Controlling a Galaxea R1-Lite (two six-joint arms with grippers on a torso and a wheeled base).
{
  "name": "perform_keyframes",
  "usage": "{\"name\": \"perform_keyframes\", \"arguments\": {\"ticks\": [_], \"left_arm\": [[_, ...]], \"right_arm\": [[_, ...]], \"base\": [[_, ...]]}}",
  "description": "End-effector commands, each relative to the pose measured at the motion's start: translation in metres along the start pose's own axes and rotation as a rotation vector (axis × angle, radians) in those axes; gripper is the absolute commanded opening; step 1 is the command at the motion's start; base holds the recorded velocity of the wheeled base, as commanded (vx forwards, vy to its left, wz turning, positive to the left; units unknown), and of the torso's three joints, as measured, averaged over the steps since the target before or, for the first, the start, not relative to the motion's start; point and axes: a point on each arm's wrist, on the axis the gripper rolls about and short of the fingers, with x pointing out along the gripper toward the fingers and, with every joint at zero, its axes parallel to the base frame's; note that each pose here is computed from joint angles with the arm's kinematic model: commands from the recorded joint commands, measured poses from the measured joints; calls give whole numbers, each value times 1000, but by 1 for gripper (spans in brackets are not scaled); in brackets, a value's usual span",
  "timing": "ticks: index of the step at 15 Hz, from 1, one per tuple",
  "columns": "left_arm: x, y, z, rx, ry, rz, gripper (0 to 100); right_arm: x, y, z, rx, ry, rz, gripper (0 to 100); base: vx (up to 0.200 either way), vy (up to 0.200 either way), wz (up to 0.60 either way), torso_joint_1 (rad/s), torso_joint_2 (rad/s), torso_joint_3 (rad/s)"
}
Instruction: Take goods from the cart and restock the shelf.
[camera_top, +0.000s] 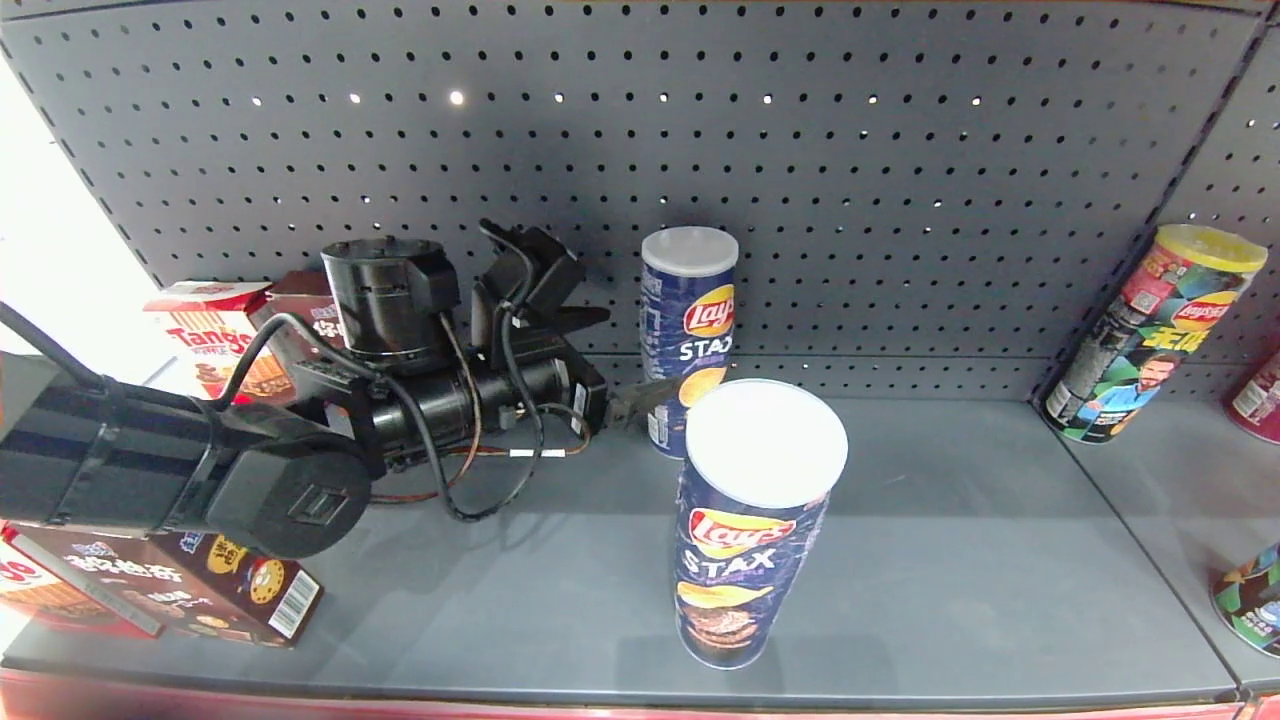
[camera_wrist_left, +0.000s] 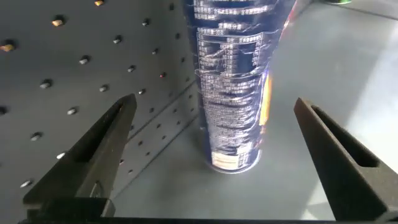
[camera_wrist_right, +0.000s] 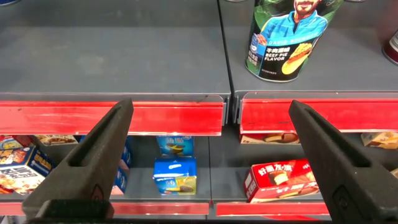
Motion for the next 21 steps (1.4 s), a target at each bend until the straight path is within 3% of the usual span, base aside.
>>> {"name": "perform_keyframes", "arguments": {"ticks": [1, 11, 21], "left_arm": [[-2, 1, 2, 3, -3, 18, 100], [0, 9, 3, 1, 8, 117, 100], [0, 15, 0, -3, 20, 155, 100]], "right_arm": [[0, 0, 0, 0, 2, 0, 100], [0, 0, 0, 0, 2, 0, 100], [0, 0, 0, 0, 2, 0, 100]], "base": [[0, 0, 0, 0, 0, 0], [0, 0, 0, 0, 0, 0], [0, 0, 0, 0, 0, 0]]}}
